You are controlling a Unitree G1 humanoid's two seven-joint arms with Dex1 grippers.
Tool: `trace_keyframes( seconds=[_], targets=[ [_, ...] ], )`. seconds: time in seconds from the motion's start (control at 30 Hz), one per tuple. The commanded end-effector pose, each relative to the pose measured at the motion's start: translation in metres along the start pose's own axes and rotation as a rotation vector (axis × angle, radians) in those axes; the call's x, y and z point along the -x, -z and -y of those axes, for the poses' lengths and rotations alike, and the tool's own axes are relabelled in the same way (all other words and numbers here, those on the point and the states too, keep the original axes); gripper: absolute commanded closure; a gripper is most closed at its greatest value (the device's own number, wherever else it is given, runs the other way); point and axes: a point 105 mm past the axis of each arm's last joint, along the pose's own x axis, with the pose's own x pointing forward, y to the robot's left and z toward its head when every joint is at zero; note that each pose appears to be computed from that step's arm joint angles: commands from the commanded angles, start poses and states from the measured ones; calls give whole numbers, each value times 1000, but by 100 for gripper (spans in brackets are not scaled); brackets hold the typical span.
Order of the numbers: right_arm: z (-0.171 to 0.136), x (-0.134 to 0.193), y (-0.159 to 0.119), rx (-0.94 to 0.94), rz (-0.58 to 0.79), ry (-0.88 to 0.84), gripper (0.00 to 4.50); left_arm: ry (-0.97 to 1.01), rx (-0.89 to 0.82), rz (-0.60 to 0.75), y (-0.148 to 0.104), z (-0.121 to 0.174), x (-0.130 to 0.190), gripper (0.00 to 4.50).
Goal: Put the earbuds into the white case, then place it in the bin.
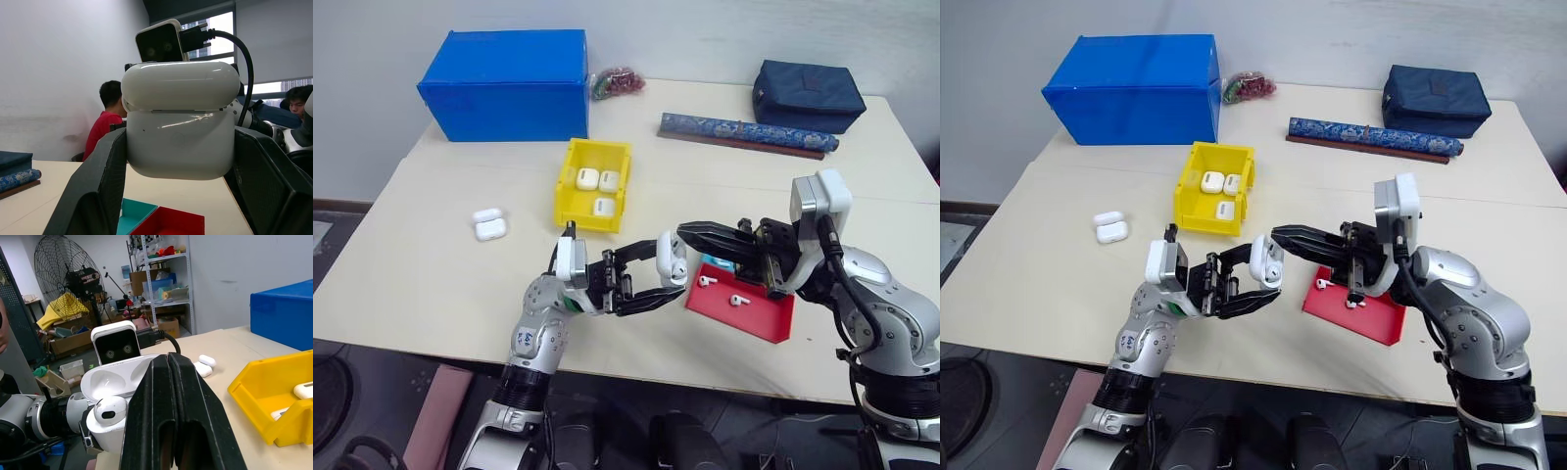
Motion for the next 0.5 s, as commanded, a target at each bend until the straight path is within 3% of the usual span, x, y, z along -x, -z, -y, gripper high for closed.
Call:
trace_keyframes(
  seconds=[0.03, 0.13, 0.5],
  targets=[
    [-2, -1, -6, 19, 35, -2, 449, 23, -37, 16, -8, 1, -6, 173],
    [3, 1, -13, 2, 104, 38, 449, 24, -37, 16, -8, 1, -7, 173],
    [9, 3, 2, 7, 22, 61, 449, 21, -38, 19, -8, 1, -9, 173]
  ],
)
